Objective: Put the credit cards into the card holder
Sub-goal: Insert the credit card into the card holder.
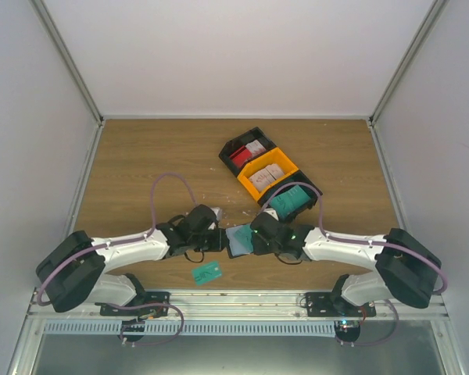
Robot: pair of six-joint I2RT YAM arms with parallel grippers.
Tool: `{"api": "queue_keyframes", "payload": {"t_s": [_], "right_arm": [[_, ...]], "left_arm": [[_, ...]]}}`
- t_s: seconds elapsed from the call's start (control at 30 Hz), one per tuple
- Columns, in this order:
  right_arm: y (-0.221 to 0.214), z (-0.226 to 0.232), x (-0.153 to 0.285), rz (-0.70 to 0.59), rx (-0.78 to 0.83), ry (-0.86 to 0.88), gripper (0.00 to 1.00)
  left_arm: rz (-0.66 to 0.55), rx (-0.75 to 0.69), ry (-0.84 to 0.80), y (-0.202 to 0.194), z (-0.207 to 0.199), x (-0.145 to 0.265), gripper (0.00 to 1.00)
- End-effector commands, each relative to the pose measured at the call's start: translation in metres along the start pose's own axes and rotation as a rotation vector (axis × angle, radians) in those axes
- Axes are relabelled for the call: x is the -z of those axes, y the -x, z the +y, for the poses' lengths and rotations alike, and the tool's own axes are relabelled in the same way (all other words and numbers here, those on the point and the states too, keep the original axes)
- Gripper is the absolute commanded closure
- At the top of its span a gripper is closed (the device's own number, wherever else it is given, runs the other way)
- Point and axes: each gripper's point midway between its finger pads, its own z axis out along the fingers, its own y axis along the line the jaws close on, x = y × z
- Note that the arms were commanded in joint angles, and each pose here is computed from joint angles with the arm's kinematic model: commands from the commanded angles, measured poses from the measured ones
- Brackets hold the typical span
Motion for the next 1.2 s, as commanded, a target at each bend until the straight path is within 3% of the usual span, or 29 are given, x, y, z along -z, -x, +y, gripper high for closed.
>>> {"api": "queue_keyframes", "payload": {"t_s": [0.0, 0.2, 0.43, 0.63, 0.93, 1.17], "right_arm": [[-0.005, -0.013, -0.006, 0.019, -0.061, -0.019, 0.51], [-0.011, -0.017, -0.014, 0.046, -0.065, -0.014, 0.54], [-0.018, -0.006, -0.015, 0.081, -0.067, 0.053, 0.67], [-0.027, 0.003, -0.01, 0.119, -0.08, 0.122, 0.72], [-0.029, 0.015, -0.008, 0.122, -0.137, 0.208, 0.75], [-0.022, 0.008, -0.003, 0.08, -0.159, 0.176, 0.68]], "left_arm": [[-0.026, -0.035, -0.131, 0.005, -0.027, 0.004, 0.89], [0.038, -0.035, -0.102, -0.005, -0.024, -0.014, 0.89], [0.1, -0.006, -0.029, -0.022, -0.007, -0.032, 0.93], [0.112, 0.012, 0.038, -0.028, 0.004, -0.037, 0.95], [0.115, 0.009, 0.084, -0.031, 0.009, -0.037, 0.97], [0.081, -0.009, 0.086, -0.024, 0.003, -0.023, 0.97]]}}
